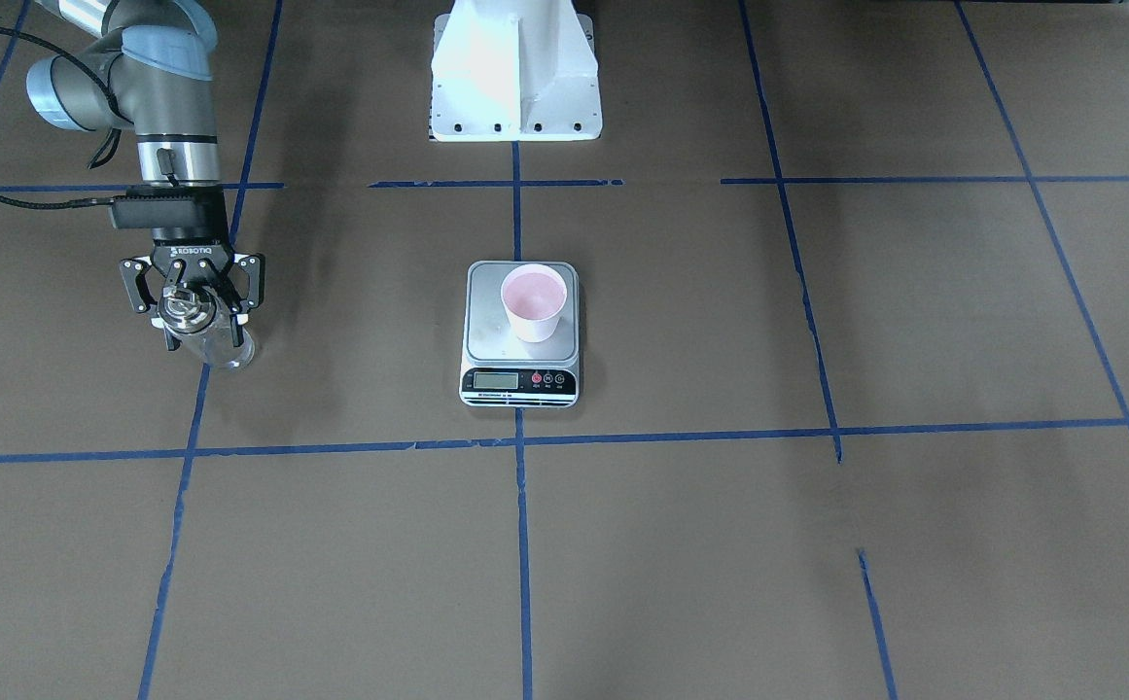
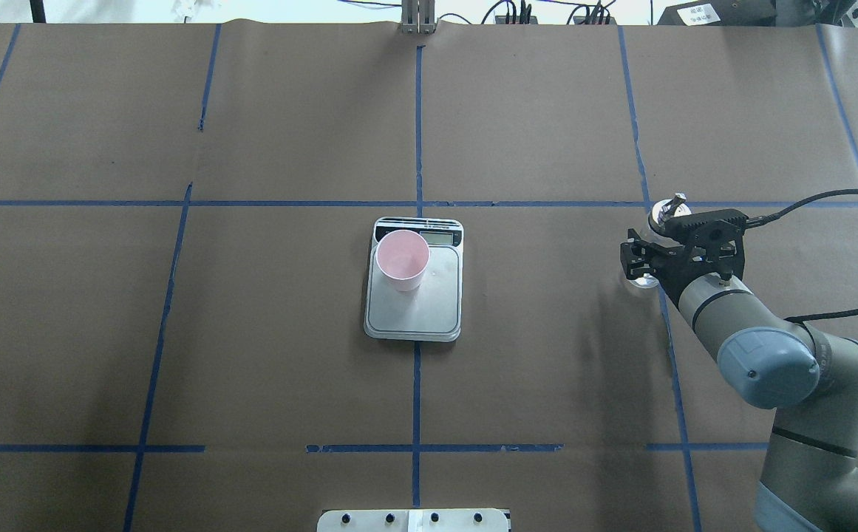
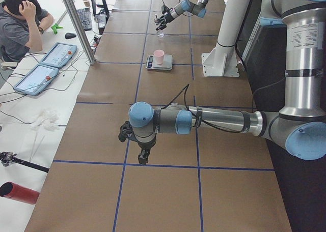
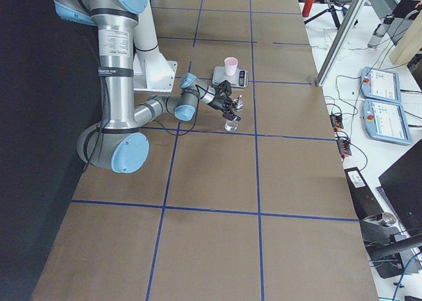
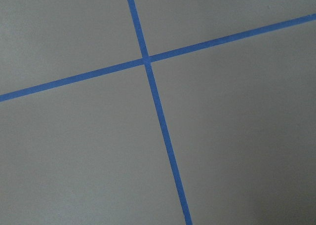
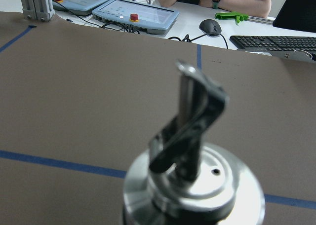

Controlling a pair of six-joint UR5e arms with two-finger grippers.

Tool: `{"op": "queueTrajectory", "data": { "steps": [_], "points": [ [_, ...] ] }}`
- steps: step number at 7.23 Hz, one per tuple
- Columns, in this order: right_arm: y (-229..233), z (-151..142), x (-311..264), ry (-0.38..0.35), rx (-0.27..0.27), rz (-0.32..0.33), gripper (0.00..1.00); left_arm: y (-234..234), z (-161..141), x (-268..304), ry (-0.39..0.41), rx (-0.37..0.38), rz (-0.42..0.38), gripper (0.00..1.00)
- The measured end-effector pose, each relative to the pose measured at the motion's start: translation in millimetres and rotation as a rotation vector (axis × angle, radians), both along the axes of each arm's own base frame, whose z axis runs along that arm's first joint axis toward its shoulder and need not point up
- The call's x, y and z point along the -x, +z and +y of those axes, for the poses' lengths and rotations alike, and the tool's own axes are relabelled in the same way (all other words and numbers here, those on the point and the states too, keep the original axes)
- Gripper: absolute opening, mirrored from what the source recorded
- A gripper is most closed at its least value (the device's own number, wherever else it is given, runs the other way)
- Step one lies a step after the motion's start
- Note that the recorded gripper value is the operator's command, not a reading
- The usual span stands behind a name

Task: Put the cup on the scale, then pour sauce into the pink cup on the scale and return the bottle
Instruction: 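Hold the upright bottle with the right gripper near its spot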

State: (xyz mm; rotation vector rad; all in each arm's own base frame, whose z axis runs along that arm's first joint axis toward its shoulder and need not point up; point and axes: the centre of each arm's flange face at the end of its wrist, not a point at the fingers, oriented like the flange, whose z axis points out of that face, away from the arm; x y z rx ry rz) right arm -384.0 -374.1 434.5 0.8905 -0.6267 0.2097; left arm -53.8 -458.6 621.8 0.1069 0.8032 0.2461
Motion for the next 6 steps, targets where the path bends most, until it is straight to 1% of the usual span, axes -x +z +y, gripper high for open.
{"op": "queueTrajectory", "data": {
  "steps": [1, 2, 6],
  "points": [
    [-0.3, -0.1, -0.3, 0.001, -0.001, -0.001, 0.99, -0.3, 0.0, 0.0, 0.0, -0.001, 0.0, 1.0],
    [-0.7, -0.2, -0.5, 0.001, -0.001, -0.001, 1.0, -0.7, -0.1, 0.0, 0.0, -0.002, 0.0, 1.0],
    [-2.5, 0.0, -1.1, 0.002, -0.003, -0.005, 1.0, -1.4, -0.1, 0.0, 0.0, -0.003, 0.0, 1.0]
  ]
}}
